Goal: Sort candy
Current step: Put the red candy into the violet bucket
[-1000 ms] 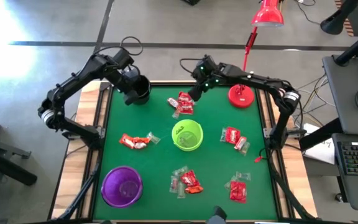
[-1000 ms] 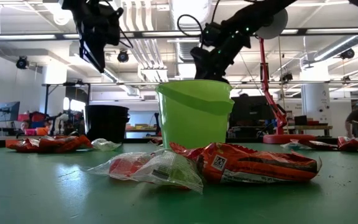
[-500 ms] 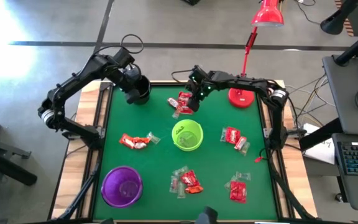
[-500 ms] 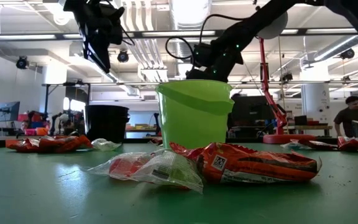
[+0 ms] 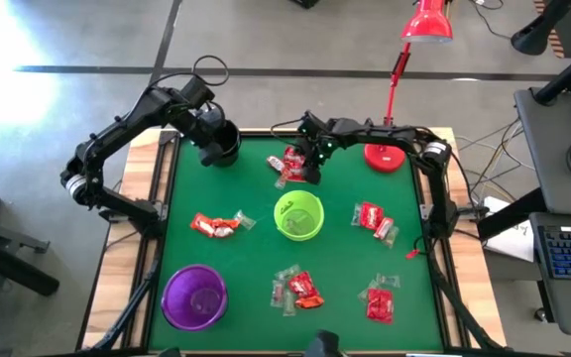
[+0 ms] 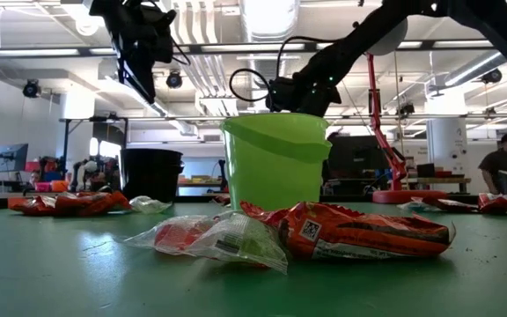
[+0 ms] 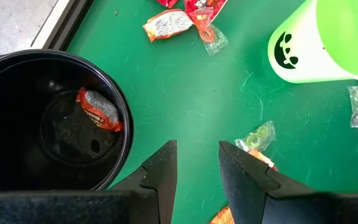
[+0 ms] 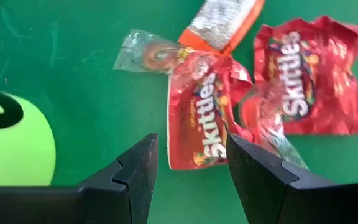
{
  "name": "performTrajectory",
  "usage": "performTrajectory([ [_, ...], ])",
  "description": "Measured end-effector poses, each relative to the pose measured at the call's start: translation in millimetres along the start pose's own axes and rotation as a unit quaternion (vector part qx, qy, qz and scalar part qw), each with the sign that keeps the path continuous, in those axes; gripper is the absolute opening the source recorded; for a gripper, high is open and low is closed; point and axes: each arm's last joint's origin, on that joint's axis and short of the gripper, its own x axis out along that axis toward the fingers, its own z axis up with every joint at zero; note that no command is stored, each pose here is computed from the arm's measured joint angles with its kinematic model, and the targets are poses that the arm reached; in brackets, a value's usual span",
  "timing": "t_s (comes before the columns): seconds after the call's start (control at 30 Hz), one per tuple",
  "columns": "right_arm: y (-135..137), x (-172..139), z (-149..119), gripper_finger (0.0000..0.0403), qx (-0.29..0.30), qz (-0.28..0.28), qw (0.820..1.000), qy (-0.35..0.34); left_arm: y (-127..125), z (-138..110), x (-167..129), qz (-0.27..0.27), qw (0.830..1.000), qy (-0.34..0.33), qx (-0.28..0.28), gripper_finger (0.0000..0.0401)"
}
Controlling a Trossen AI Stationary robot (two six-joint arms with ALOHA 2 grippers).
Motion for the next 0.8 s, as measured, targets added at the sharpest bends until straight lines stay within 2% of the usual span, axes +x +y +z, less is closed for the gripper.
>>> performTrajectory([
  [0.17,-2.2,1.8,2.9,0.0183,-0.010,-0.015,1.000,-0.013,0.4,0.1,-0.2,0.002,1.000,-0.001,0.004,0.0100],
  [0.57,-2.7,3.9,1.6,0.0183,-0.005,-0.016,1.000,-0.007,5.7,0.4,-1.0,0.067,0.998,0.008,-0.006,0.0100],
  [0.8,-6.0,17.1,-3.9,0.0182,0.012,-0.011,1.000,0.012,6.8,1.0,-1.2,0.071,0.997,0.004,-0.006,0.0100],
])
